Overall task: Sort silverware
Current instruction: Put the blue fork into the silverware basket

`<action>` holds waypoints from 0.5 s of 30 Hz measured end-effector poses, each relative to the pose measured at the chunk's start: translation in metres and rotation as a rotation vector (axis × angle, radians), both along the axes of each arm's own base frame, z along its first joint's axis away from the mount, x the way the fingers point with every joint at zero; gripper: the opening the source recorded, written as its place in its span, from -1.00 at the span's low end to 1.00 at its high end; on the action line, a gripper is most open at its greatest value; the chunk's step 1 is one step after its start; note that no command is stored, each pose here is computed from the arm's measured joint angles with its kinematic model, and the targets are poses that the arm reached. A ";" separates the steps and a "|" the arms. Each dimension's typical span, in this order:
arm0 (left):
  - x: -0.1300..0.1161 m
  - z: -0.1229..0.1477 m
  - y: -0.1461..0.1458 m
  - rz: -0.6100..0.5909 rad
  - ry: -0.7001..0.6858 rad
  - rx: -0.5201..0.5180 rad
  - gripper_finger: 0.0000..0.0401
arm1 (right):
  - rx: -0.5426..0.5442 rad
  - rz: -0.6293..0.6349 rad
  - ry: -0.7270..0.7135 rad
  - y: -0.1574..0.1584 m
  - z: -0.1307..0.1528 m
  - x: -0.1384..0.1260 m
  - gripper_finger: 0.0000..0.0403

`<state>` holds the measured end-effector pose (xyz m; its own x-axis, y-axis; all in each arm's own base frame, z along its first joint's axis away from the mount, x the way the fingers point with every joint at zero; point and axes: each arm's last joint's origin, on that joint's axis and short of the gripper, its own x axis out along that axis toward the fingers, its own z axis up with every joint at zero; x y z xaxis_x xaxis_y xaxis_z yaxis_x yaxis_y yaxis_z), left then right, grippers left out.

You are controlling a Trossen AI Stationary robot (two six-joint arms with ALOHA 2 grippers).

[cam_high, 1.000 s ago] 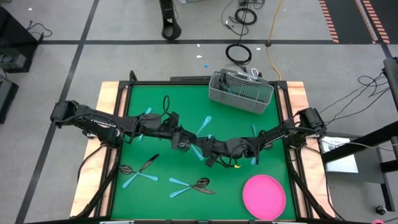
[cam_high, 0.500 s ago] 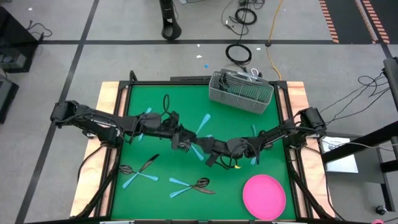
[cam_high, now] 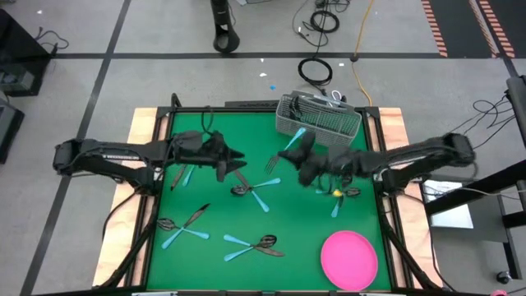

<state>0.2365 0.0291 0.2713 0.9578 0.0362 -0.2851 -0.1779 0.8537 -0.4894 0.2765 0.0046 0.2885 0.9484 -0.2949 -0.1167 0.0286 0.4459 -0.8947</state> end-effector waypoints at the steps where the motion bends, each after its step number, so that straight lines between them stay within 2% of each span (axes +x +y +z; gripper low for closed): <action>1: -0.003 0.003 0.001 0.021 -0.011 0.034 0.13 | 0.062 0.008 -0.017 -0.008 0.005 -0.006 -1.00; 6: -0.019 0.009 -0.002 0.138 -0.004 0.197 0.13 | 0.268 0.047 -0.084 -0.042 0.018 -0.026 -1.00; 10: -0.031 -0.010 -0.009 0.190 0.007 0.230 0.13 | 0.445 0.118 -0.139 -0.075 0.024 -0.038 -1.00; 15: -0.040 -0.031 -0.017 0.171 -0.153 0.271 0.14 | 0.588 0.166 -0.207 -0.110 0.024 -0.044 -1.00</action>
<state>0.1960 0.0120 0.2408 0.9621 0.2547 -0.0972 -0.2720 0.9202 -0.2815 0.2321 -0.1053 0.3129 0.9961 -0.0845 -0.0236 0.0626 0.8736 -0.4825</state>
